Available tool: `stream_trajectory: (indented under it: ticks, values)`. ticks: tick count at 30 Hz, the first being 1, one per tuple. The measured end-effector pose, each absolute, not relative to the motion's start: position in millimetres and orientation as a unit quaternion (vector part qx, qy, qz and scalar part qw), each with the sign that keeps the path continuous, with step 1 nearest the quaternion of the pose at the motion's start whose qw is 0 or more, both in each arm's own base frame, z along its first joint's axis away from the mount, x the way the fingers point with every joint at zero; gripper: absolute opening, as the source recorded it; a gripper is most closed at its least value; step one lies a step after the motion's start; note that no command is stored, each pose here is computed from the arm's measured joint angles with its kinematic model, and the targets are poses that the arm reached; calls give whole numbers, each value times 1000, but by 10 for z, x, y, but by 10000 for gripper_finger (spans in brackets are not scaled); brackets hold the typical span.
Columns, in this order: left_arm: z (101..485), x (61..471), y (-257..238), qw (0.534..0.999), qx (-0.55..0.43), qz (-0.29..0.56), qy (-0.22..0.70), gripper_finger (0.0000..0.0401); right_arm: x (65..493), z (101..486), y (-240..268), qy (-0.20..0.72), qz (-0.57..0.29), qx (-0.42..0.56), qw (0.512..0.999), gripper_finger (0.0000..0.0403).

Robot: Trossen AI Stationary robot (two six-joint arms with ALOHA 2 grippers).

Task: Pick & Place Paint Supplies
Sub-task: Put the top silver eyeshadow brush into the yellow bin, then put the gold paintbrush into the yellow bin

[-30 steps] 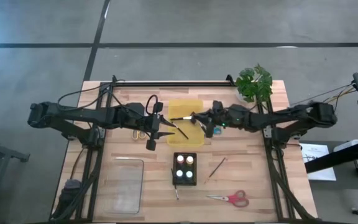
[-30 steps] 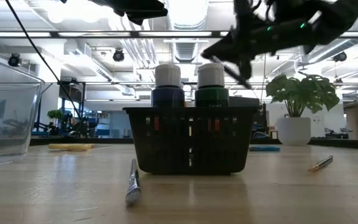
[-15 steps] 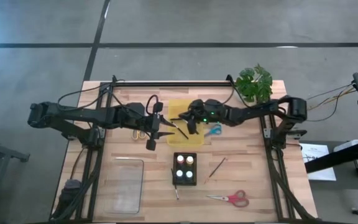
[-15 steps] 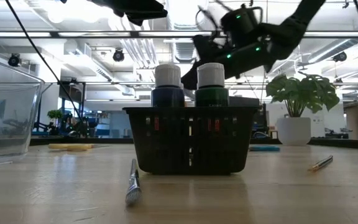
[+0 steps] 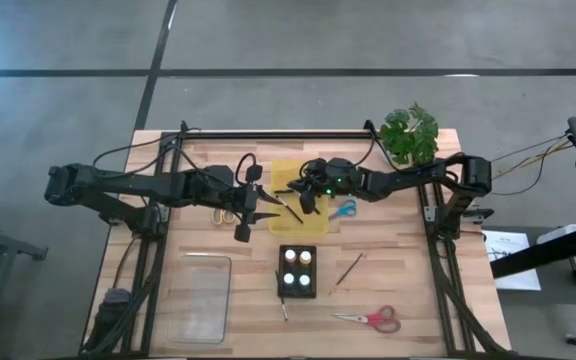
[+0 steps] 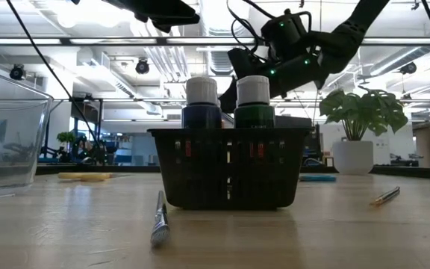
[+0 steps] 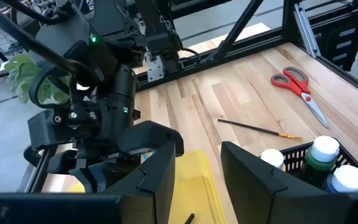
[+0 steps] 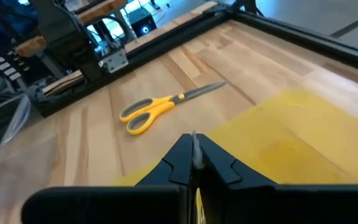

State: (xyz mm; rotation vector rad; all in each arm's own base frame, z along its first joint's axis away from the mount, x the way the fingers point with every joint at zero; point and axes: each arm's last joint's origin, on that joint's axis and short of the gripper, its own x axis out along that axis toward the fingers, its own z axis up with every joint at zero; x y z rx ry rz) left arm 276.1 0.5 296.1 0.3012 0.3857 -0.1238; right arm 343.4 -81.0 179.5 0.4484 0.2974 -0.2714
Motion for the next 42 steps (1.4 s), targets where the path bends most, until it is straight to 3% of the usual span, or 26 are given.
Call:
stream_trajectory:
  ticks: [7, 17, 21, 25, 32, 42]
  values:
    - [2961, 2761, 4, 968, 149, -61, 191, 138, 3417, 1756, -805, 166, -135, 219, 952, 24]
    - [2961, 2761, 4, 968, 150, -61, 191, 138, 3406, 1773, -801, 167, -130, 205, 955, 162]
    - [2956, 2758, 4, 968, 150, -62, 194, 138, 3297, 1899, -764, 194, -115, 194, 955, 196]
    - [2935, 2749, 4, 965, 149, -64, 205, 138, 3065, 2124, -596, 234, -101, 170, 952, 204]
    - [2933, 2748, 4, 965, 148, -64, 206, 138, 2616, 2316, 33, 329, 6, 79, 941, 205]
    - [2935, 2749, 2, 966, 146, -64, 205, 138, 2380, 2429, 766, 328, 146, 20, 933, 205]
